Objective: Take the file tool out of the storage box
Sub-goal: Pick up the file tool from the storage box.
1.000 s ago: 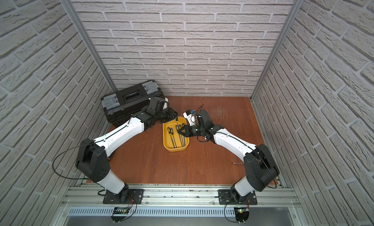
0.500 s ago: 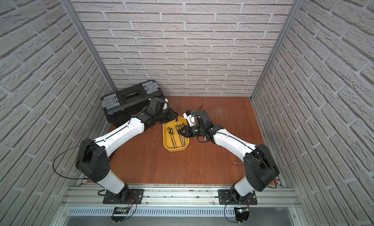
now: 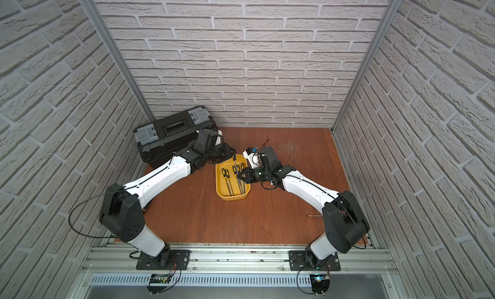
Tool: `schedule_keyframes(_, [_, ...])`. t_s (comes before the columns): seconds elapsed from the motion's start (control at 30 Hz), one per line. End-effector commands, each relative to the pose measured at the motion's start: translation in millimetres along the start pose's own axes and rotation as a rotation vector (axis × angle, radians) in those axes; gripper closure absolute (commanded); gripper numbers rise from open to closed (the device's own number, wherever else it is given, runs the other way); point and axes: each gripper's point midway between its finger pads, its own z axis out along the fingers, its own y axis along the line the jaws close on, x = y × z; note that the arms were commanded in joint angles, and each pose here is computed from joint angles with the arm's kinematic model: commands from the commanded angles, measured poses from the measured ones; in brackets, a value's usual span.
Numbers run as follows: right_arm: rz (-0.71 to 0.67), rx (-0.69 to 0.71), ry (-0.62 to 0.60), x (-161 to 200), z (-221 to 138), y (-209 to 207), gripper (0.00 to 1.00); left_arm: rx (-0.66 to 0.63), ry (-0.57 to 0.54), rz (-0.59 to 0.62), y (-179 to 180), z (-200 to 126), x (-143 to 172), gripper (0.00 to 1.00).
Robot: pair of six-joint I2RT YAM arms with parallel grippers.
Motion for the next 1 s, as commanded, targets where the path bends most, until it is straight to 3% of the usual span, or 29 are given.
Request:
schedule_keyframes(0.0, [-0.024, -0.026, -0.005, 1, -2, 9, 0.95, 0.050, -0.046, 0.007, -10, -10, -11, 0.84])
schedule_keyframes(0.23, [-0.020, -0.034, -0.006, 1, -2, 10, 0.97, 0.055, -0.050, -0.002, -9, -9, -11, 0.81])
schedule_keyframes(0.37, [-0.019, -0.037, -0.012, -1, -4, 12, 0.97, 0.064, -0.051, -0.002, -10, -9, -12, 0.64])
schedule_keyframes(0.53, [-0.014, -0.012, -0.027, -4, -7, 10, 0.97, 0.078, -0.061, -0.004, -11, -13, -17, 0.56])
schedule_keyframes(0.63, [-0.017, 0.022, -0.043, -7, -12, 6, 0.97, 0.079, -0.062, 0.001, -10, -15, -18, 0.43])
schedule_keyframes(0.77, [-0.014, 0.109, -0.049, -8, -23, -7, 0.97, 0.068, -0.057, 0.011, -6, -20, -19, 0.33])
schedule_keyframes(0.97, [-0.047, 0.358, -0.061, -8, -59, -40, 0.97, 0.086, -0.042, 0.028, -6, -28, -25, 0.06])
